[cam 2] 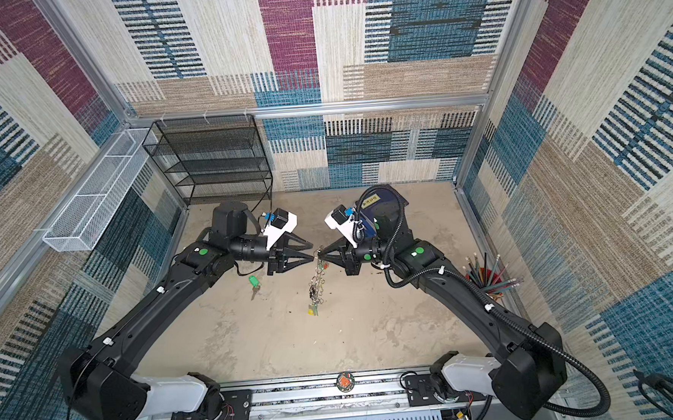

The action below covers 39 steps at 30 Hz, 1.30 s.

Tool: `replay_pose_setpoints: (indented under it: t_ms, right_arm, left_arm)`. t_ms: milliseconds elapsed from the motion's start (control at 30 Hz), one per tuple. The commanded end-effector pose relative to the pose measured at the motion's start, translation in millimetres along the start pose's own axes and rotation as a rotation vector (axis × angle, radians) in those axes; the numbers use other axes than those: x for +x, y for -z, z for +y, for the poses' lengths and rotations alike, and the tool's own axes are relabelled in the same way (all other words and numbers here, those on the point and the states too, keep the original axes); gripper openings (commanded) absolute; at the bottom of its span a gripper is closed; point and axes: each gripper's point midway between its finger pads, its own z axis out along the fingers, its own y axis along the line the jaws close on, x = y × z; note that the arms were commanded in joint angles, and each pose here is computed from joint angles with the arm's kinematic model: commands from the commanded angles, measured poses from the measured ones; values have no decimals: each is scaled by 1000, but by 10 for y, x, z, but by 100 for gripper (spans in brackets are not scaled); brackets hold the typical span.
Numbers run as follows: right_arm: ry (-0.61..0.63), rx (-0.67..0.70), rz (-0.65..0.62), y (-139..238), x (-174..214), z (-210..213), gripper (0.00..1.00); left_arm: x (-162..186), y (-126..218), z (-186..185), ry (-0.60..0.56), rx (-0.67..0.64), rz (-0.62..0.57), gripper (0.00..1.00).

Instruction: Put the keys on the keyring

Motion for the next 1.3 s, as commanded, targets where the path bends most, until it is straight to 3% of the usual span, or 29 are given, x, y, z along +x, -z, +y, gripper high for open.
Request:
replay_pose_setpoints:
  t_ms: [0,200,633,833,1000,1067,1100,1267]
  right_arm:
    - [39,-23,-21,11,-72,66,0]
    - [44,-34,-22,10,-60,89,0]
    - [52,-40,-23,-1,-59,86,0]
    - [52,-39,-23,-4,-45,81,0]
    - [53,-17,-43,10,-79,52,0]
    - [64,9,-72,71,-148,47,23]
    - [65,15,-89,115,-182,45,28]
    - [32,105,-191,423,-301,-124,34]
  left_arm:
    - [36,-9,25,-20,-8,26,41]
    - [40,-47,60,-2,6,39,30]
    - [115,-138,-36,27,89,80,15]
    - [119,-149,-45,35,95,82,1]
    - [49,-129,-38,37,70,48,0]
    - [48,-116,38,47,16,37,0]
    - [43,-111,53,54,3,31,0]
    - [-26,-81,30,75,-15,-33,0]
